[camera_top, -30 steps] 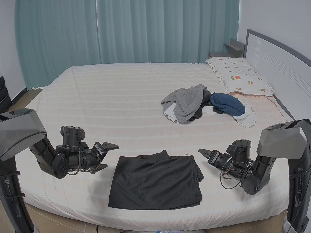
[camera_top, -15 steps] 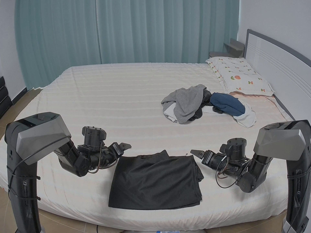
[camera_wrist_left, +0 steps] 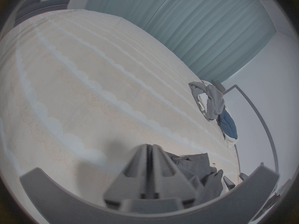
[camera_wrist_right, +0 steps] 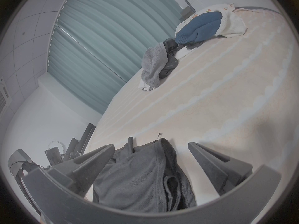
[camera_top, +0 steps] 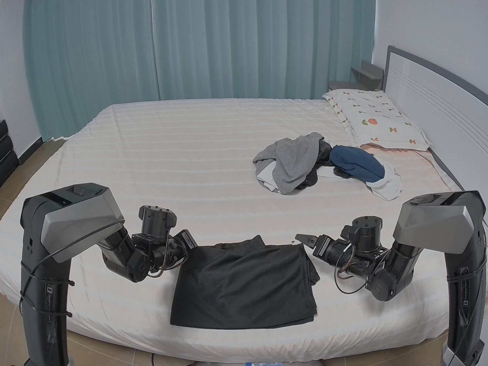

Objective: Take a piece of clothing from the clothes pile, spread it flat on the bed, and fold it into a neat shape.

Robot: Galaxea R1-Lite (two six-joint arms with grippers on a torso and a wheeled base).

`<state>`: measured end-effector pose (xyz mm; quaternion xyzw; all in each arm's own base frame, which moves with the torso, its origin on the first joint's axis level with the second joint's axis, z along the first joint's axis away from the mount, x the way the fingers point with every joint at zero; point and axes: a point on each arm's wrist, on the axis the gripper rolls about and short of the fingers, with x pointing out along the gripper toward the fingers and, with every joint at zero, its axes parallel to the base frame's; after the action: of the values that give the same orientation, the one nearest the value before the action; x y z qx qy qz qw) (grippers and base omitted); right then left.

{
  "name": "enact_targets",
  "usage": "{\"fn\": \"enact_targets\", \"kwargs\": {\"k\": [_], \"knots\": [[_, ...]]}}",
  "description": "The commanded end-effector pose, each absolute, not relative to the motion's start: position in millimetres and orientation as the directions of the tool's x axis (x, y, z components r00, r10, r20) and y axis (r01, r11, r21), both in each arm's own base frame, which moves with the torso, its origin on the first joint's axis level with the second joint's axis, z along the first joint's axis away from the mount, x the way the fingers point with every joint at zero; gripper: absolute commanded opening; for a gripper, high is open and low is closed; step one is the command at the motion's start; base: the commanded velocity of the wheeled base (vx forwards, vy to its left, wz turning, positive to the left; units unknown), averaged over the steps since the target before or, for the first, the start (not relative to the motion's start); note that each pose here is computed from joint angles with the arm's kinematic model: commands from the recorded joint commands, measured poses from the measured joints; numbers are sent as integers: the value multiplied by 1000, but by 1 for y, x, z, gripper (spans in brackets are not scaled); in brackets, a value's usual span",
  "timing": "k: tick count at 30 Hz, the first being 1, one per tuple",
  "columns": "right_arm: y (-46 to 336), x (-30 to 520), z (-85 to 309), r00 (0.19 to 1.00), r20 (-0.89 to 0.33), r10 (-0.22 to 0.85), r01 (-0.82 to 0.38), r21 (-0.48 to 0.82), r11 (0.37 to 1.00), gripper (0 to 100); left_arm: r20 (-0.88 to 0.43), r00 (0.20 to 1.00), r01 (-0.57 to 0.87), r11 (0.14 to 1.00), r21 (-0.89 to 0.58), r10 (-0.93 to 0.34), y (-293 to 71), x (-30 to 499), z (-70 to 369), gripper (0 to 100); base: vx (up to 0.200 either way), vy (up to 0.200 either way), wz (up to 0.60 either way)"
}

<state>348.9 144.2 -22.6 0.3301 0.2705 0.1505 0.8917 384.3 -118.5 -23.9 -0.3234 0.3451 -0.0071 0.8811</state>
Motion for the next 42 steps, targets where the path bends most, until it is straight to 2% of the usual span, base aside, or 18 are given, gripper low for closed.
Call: {"fn": "enact_targets", "kwargs": {"k": [1,7,16,17,42], "knots": [[147,354,-28,803,-394,446,-84,667,741,100,-615,761,-234,796,-558,-207,-117,382,-27,0,0,0,0],[153,357,-29,800,-387,458,-100,667,738,100,-617,771,-270,798,-539,-156,-114,382,-28,0,0,0,0],[164,357,-41,785,-400,473,-111,660,743,100,-616,772,-269,797,-541,-157,-114,382,-28,0,0,0,0],[164,357,-41,784,-400,474,-112,660,742,0,-616,772,-270,796,-541,-156,-114,382,-28,0,0,0,0],[144,371,-36,829,-365,424,-83,668,739,0,-619,773,-288,793,-537,-139,-107,383,-29,0,0,0,0]]}}
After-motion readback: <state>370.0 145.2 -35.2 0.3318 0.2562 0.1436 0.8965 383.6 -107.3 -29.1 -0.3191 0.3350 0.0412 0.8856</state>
